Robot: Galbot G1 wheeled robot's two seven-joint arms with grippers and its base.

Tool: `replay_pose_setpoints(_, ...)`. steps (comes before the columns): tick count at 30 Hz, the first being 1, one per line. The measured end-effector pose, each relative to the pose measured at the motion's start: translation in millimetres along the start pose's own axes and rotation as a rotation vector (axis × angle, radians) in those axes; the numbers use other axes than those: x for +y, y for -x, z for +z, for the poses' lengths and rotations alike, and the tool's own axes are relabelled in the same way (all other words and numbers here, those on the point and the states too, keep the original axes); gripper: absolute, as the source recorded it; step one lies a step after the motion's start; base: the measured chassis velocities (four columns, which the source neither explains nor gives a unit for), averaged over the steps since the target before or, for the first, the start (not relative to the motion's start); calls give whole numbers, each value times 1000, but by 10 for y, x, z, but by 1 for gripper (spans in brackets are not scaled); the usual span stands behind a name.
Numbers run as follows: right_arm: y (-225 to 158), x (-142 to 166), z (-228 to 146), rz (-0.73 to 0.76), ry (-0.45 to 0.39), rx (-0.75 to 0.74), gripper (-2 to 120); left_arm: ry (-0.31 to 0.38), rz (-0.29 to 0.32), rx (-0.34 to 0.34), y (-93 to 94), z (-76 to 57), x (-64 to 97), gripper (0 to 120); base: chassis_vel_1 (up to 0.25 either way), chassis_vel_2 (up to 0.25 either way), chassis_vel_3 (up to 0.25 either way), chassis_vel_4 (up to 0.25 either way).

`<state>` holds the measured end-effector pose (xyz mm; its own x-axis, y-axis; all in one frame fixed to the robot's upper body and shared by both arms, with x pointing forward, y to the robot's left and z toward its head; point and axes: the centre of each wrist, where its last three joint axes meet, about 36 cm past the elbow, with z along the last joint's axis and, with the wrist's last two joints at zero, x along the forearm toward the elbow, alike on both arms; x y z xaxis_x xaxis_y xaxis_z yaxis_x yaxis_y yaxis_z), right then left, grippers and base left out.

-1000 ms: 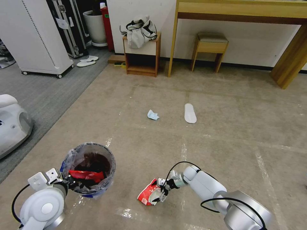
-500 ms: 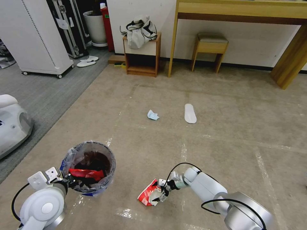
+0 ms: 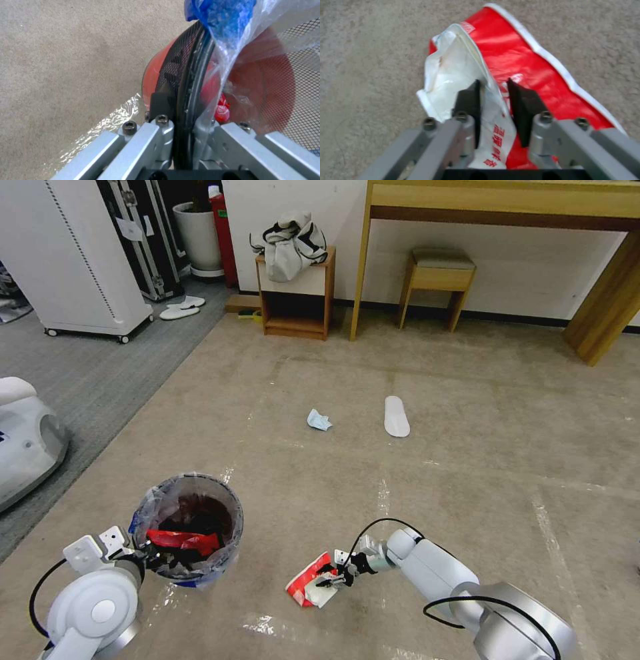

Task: Pick up the trash bin and place the garbage on the floor into it.

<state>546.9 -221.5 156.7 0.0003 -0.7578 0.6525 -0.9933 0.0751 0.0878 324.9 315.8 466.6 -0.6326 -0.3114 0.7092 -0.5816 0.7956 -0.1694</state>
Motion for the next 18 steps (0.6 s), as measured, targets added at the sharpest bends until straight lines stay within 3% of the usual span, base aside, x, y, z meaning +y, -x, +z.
replay_pose_setpoints(2,-25,-10,9,14,1,-3,7,0,1,-2,1,1,-5,1,0,0,0,0)
replay_pose_setpoints(5,-51,-25,11,23,-1,-5,2,1,3,-5,7,1,-20,1,0,0,0,0)
replay_pose_setpoints(18,-105,-55,-95,33,-12,-68,1,6,8,-12,4,8,-47,1,0,0,0,0)
